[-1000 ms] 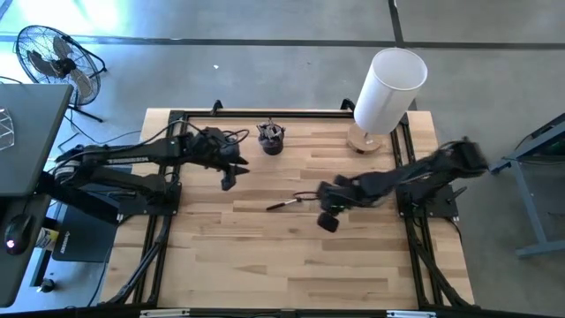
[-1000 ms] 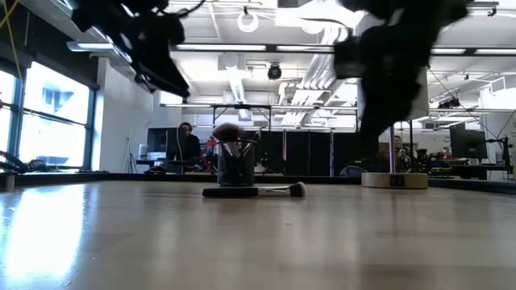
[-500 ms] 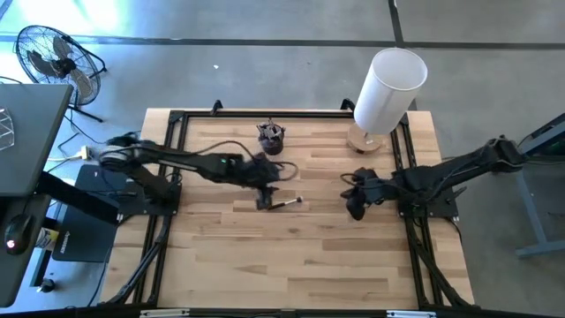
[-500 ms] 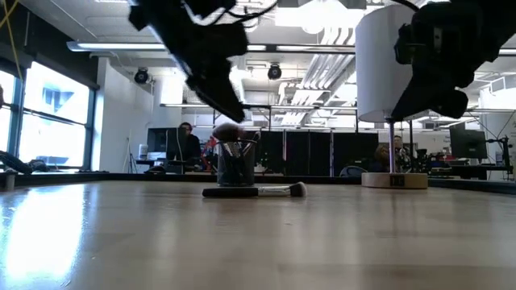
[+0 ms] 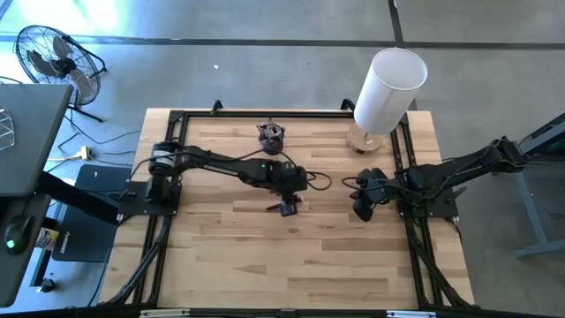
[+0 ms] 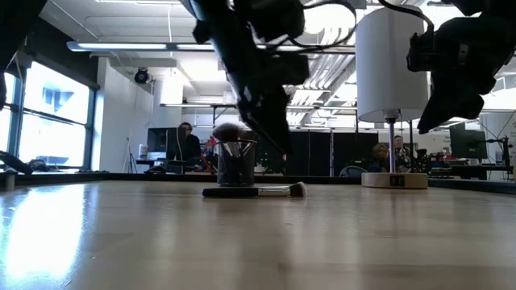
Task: Put items in baskets/containers
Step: Put the blush brush into the pen holder
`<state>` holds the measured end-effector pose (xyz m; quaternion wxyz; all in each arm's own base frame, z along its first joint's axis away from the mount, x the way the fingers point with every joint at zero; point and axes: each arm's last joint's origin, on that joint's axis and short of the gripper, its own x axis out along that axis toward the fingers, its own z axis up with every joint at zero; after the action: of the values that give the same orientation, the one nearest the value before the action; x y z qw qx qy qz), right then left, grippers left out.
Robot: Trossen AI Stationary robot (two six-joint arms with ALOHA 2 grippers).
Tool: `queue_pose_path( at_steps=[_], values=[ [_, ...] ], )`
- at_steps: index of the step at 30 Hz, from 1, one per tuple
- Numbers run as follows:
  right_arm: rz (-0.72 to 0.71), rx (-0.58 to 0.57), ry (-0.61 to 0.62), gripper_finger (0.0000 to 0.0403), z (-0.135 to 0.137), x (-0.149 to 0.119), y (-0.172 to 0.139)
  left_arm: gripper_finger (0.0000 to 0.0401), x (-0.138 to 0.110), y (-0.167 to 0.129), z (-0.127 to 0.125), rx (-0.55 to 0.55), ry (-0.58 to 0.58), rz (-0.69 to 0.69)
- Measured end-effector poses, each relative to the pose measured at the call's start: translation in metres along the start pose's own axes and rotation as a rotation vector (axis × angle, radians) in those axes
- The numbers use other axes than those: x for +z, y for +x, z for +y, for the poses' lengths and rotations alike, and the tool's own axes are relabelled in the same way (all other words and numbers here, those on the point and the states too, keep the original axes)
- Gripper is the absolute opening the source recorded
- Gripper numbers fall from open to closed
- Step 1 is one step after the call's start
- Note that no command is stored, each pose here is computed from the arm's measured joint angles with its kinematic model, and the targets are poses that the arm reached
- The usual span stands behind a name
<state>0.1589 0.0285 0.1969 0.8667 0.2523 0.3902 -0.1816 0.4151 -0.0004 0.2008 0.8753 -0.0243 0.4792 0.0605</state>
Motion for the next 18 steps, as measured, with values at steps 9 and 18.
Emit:
queue_pose_path(
  at_steps=[9,18],
  values=[
    [0.02,0.009,-0.024,0.0003,0.0,-0.001,0.0,0.0167,-0.001,0.027,-0.004,-0.07,-0.002,0.054],
    [0.031,-0.001,-0.03,0.0002,-0.001,-0.002,0.0,0.0167,-0.004,0.049,-0.005,-0.052,-0.002,0.03]
  ],
)
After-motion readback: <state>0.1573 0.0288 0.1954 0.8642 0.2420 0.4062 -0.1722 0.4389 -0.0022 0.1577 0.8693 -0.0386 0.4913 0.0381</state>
